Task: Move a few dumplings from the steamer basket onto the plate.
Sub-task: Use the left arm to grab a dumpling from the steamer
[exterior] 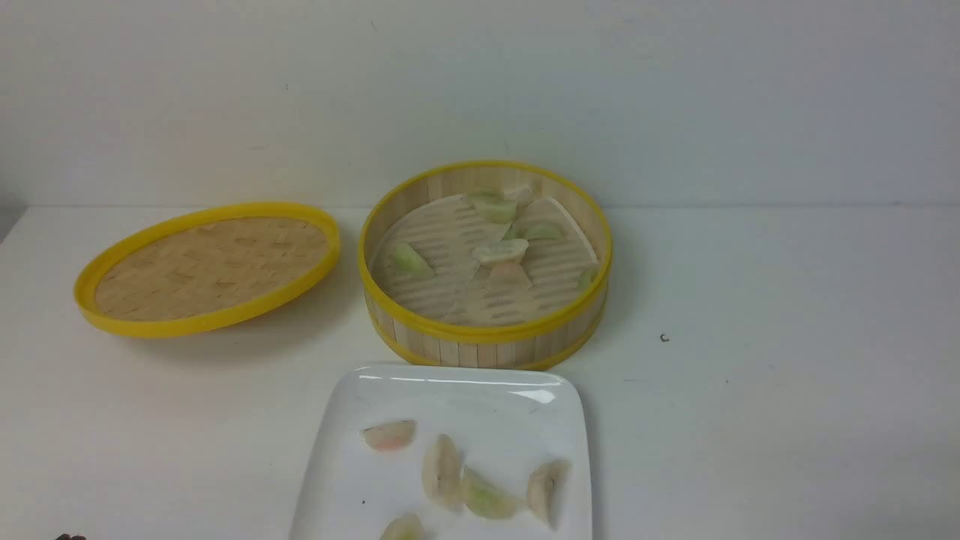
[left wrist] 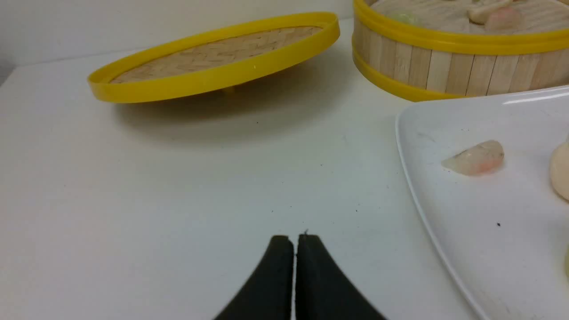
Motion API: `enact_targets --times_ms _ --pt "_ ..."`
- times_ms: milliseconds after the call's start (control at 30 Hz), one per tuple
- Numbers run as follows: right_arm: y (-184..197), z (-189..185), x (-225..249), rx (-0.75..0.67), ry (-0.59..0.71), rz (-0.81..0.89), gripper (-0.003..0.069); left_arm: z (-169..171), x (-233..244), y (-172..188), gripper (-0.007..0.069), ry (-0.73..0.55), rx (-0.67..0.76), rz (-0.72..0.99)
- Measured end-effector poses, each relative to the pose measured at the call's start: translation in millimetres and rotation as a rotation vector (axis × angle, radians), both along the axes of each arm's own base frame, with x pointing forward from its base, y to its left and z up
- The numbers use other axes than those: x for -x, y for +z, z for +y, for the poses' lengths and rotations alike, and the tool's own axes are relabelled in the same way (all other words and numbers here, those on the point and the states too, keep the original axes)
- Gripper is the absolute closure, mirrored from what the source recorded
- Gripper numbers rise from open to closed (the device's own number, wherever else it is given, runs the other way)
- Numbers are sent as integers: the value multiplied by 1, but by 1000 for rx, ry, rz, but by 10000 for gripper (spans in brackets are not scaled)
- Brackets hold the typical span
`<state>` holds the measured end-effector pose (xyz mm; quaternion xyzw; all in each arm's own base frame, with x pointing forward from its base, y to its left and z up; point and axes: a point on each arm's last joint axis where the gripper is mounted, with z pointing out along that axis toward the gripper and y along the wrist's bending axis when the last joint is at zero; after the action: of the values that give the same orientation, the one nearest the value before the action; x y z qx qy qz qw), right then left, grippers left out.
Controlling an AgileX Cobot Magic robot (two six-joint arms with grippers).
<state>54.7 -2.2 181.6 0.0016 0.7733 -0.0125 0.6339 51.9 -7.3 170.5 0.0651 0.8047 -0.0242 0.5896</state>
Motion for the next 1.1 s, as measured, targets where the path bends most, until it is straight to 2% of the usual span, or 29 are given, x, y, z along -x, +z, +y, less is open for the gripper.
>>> enact_targets --times_ms 700,867,967,1000,1067,1100 --pt "0 0 0 0 0 0 673 1 -1 2 631 3 -12 -36" --pt "0 0 0 0 0 0 673 0 -4 21 631 35 199 -212" --pt "0 0 0 -1 0 0 673 4 -4 40 631 77 394 -405" --pt "0 0 0 -4 0 0 673 4 -4 41 631 80 399 -419" --pt "3 2 -1 -98 2 -54 673 12 0 57 631 121 549 -604" --pt "4 2 -1 -126 1 -59 673 14 2 61 631 114 564 -638"
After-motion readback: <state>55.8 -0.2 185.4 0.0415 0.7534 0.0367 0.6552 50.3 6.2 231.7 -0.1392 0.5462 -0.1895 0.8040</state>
